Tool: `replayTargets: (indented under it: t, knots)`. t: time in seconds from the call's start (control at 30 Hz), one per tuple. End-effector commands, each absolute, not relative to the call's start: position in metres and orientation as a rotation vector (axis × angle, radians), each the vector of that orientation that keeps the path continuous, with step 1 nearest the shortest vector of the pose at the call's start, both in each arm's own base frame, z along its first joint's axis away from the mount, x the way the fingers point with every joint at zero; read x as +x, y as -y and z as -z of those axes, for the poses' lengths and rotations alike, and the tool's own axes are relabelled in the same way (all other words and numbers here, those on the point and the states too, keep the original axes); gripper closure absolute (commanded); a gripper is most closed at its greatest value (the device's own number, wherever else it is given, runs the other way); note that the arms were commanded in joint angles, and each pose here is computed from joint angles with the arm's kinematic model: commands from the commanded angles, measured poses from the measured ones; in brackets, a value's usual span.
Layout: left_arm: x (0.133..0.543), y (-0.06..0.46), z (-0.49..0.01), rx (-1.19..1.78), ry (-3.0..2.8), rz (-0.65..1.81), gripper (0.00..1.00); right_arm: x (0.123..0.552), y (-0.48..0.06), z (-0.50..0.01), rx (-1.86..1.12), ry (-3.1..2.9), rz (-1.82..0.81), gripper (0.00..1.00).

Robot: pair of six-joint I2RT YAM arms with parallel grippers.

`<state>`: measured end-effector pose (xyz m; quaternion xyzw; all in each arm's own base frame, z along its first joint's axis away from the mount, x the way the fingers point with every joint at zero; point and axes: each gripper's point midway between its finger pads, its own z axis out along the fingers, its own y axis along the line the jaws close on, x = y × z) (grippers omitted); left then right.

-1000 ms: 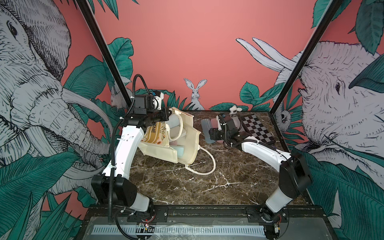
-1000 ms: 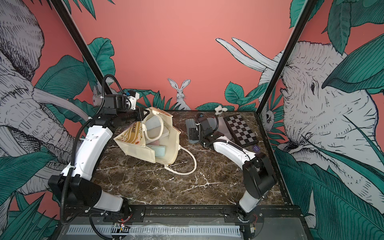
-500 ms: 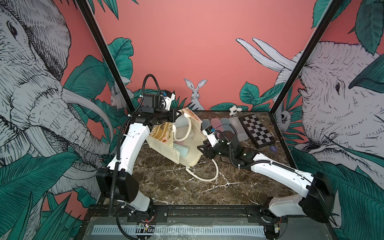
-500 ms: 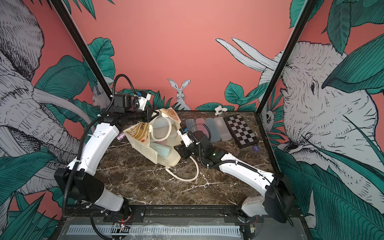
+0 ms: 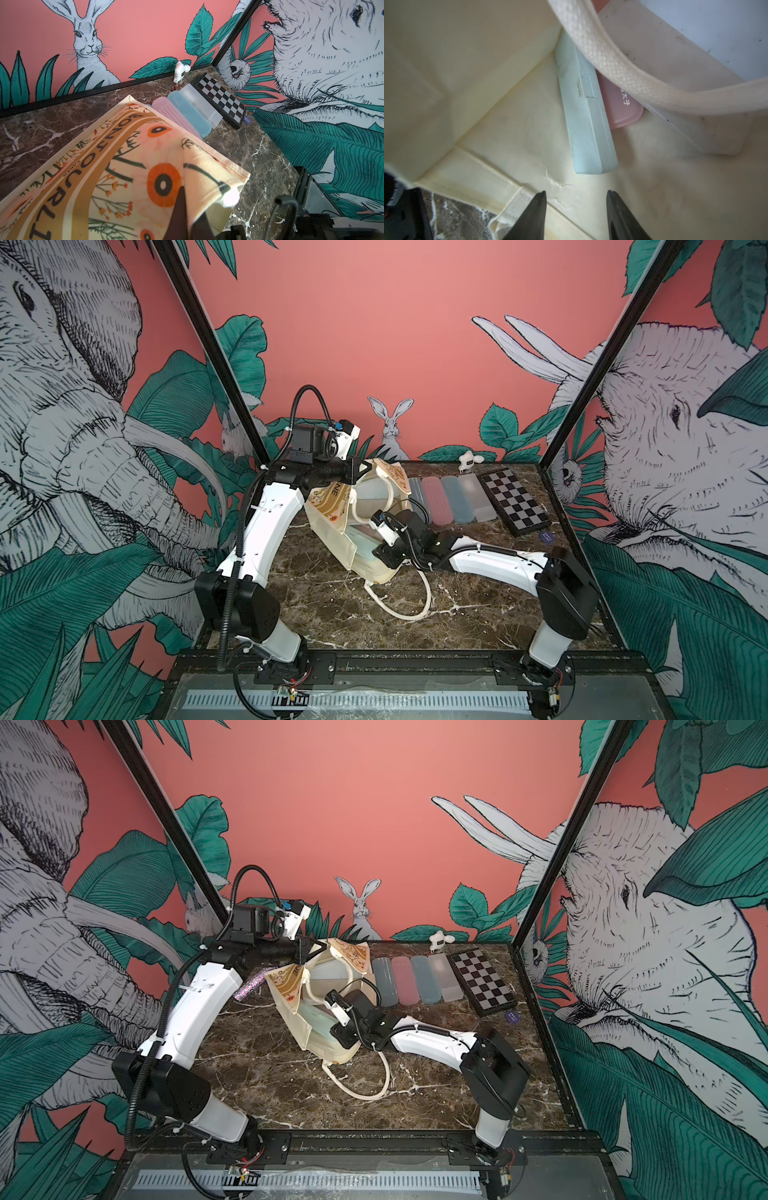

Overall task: Take out the pencil case from the canvas bag
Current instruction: Pick up the pencil case from the canvas bag.

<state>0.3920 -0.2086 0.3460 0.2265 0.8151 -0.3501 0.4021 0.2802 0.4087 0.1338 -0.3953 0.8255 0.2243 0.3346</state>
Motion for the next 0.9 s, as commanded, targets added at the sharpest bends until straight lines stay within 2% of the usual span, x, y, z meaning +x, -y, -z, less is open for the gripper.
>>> replayTargets:
  t: [0.0,0.43,0.87]
  knots:
    - [0.376,0.217,-0.397,0.676,-1.880,0.907,1.00,0.298,-0.416,-0.140,-0.958,-2.136,-0.541,0.49]
    - [0.366,0.223,-0.399,0.717,-1.865,0.936,1.00,0.322,-0.424,-0.098,-0.735,-2.333,-0.469,0.28]
    - [0.353,0.226,-0.393,0.714,-1.843,0.955,1.00,0.313,-0.443,-0.070,-0.778,-2.450,-0.573,0.28]
